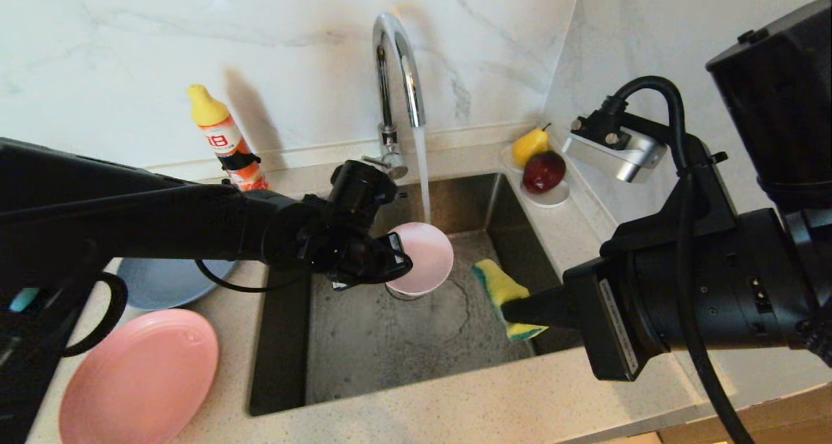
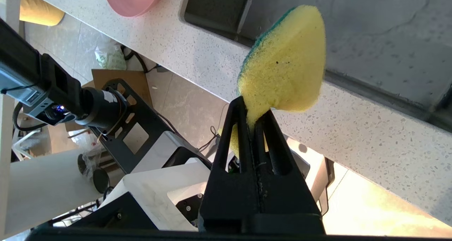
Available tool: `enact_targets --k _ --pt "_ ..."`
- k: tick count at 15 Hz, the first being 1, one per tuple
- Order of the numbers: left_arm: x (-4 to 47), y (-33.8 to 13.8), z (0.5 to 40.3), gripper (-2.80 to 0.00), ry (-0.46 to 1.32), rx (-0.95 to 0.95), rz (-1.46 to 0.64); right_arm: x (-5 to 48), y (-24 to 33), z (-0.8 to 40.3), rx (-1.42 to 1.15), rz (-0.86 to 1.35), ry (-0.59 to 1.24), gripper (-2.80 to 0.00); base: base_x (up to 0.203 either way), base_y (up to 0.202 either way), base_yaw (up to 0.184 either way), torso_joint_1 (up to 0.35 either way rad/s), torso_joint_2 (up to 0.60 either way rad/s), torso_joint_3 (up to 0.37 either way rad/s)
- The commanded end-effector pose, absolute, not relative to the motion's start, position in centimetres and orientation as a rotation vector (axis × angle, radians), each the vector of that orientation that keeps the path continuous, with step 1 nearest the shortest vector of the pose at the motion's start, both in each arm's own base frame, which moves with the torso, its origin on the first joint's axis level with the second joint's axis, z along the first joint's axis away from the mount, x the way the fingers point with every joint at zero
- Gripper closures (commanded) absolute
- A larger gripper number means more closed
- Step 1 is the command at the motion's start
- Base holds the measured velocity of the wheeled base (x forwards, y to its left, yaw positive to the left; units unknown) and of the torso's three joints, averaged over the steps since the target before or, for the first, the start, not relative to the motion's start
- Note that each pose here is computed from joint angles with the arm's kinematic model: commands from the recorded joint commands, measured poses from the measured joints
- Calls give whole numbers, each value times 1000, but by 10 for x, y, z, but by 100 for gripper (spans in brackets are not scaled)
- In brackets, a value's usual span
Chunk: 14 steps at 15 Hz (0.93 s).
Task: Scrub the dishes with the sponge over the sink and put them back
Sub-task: Rinse the bowl
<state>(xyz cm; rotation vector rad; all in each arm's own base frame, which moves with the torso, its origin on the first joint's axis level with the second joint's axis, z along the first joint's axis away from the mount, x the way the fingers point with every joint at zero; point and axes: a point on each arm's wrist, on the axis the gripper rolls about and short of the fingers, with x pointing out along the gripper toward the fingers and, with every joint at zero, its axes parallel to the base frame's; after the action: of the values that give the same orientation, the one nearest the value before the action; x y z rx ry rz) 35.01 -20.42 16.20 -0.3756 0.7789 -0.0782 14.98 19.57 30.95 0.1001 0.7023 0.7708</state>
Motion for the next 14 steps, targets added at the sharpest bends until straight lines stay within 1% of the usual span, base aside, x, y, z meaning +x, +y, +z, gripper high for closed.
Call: enact_targets --k 1,5,11,14 --pt "361 -200 156 0 780 -399 -48 151 197 308 98 769 711 0 0 0 0 0 0 0" --pt "368 -199 159 0 788 -449 -83 151 199 308 96 769 711 0 0 0 0 0 0 0" --pt "390 -212 152 0 800 -448 -81 153 197 304 94 753 723 0 0 0 0 0 0 0" --pt "393 -214 147 0 811 -454 -79 155 195 303 94 745 727 0 0 0 0 0 0 0"
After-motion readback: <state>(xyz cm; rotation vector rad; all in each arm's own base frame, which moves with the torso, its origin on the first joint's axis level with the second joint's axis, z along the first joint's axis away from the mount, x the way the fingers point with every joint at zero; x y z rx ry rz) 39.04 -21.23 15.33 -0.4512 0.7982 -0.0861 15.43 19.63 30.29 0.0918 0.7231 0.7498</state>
